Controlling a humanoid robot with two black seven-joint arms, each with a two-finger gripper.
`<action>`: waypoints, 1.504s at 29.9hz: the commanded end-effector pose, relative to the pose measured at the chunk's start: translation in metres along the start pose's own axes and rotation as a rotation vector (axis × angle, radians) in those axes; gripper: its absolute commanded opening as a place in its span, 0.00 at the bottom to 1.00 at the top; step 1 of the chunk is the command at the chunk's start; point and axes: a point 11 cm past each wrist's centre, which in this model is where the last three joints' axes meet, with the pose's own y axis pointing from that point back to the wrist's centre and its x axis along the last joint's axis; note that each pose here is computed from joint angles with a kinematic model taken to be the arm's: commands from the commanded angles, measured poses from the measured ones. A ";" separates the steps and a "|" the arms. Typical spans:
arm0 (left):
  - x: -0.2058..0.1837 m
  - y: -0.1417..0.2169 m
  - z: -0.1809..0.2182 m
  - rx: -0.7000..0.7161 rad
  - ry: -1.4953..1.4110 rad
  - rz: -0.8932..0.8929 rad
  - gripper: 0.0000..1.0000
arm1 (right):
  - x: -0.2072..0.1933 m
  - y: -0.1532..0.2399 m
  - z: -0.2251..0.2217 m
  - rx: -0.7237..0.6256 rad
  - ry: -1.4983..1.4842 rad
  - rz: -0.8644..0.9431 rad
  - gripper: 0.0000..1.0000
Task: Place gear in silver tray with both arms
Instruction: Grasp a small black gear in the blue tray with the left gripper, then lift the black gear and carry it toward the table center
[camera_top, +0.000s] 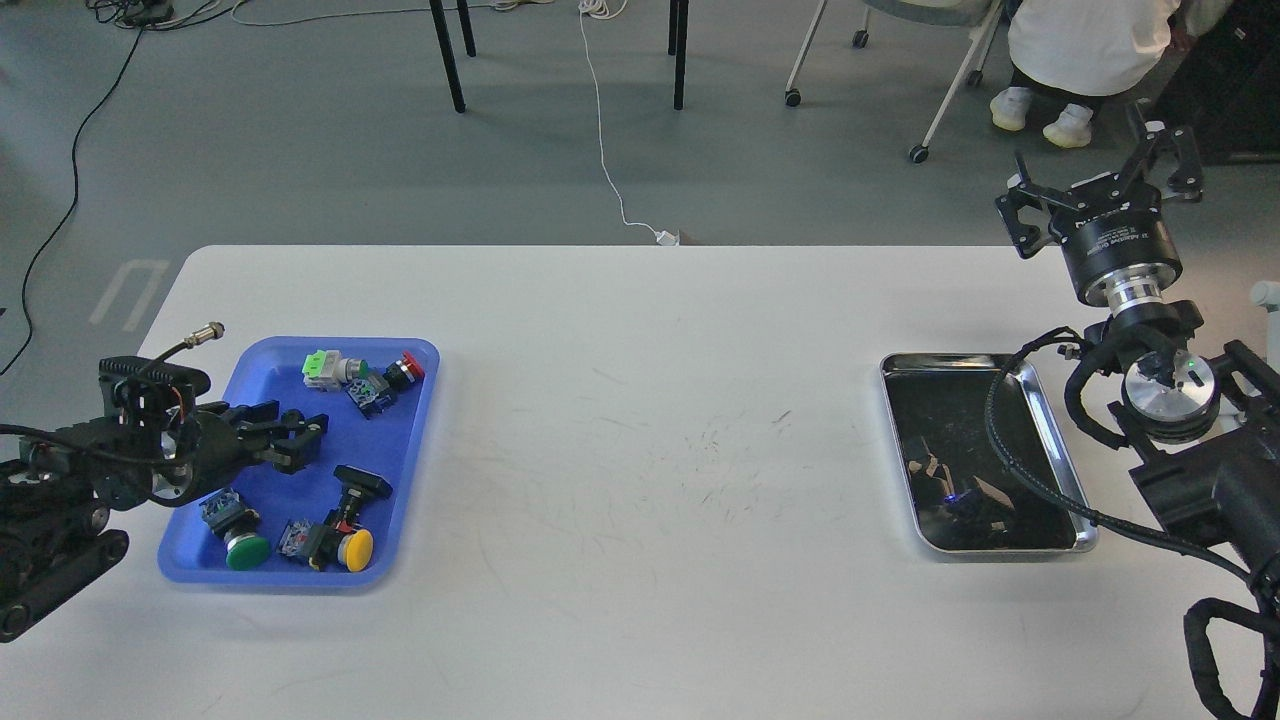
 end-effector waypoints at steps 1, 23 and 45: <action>-0.001 0.000 0.001 -0.002 0.000 -0.003 0.48 | 0.000 0.000 0.000 0.000 0.000 0.000 0.99; 0.074 0.027 -0.001 -0.040 -0.078 0.117 0.17 | -0.010 -0.004 -0.005 0.008 -0.004 -0.030 0.99; 0.160 -0.024 0.335 -0.663 -0.310 0.139 0.16 | -0.025 0.018 -0.067 0.048 0.072 -0.122 0.99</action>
